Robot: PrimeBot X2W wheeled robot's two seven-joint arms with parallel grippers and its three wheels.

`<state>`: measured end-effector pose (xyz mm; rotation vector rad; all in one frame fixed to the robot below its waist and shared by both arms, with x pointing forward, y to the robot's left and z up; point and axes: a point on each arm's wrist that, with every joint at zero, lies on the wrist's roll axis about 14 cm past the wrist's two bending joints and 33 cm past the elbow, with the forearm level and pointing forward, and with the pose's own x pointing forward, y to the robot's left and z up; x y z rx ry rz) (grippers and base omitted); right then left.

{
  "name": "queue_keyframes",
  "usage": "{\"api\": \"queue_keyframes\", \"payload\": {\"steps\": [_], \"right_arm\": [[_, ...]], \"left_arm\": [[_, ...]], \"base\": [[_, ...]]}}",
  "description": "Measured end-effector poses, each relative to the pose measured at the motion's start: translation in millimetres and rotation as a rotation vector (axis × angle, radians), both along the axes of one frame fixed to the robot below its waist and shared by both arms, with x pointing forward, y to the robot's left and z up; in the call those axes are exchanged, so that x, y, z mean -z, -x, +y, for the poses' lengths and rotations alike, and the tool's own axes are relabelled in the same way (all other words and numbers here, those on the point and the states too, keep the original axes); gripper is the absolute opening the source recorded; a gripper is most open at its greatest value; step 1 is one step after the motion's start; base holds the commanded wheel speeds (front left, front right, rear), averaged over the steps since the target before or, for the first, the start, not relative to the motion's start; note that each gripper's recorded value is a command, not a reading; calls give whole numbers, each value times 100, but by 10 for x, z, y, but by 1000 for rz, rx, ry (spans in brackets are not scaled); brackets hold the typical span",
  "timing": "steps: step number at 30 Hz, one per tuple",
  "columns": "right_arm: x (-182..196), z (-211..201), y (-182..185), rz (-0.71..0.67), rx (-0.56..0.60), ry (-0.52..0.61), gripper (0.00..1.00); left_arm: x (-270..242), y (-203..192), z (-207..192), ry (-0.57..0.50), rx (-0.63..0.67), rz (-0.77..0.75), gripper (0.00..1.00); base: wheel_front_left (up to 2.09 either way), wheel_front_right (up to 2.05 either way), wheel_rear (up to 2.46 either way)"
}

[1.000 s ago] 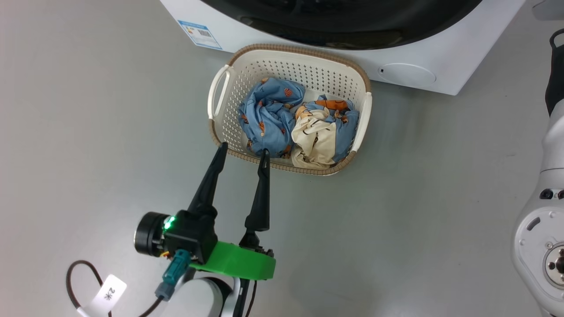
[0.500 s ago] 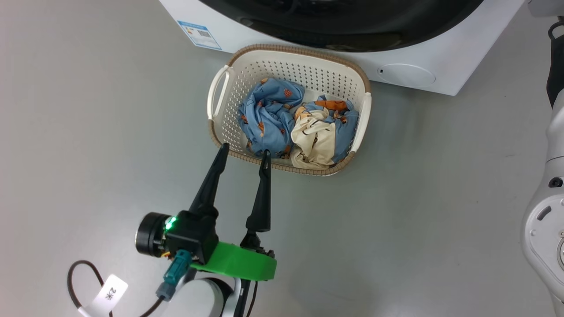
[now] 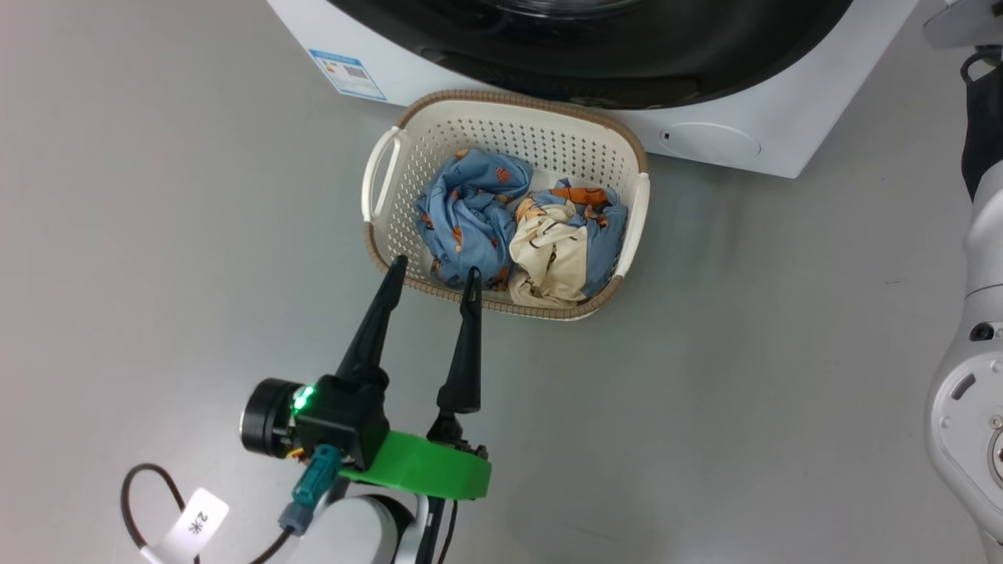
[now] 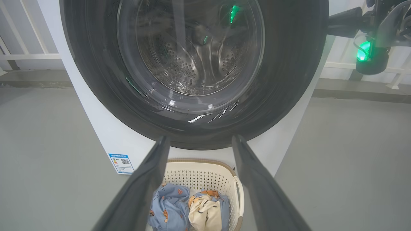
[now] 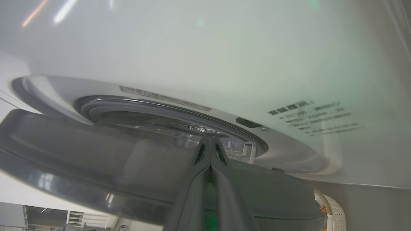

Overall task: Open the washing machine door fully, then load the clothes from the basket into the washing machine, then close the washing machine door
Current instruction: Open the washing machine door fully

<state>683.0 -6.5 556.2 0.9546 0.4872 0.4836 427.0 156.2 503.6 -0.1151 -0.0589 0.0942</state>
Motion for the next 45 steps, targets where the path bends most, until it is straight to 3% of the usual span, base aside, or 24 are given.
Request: {"api": "queue_keyframes", "payload": {"steps": [26,45], "right_arm": [[195,178,518,95,-193,36,0],[220,326,996,141,-304,-15,0]], "left_arm": [[-181,36,-28,-8,13,-50,100],[-277,186,-62,-2,25,-73,100]], "base": [[0,0,0],[0,0,0]]}}
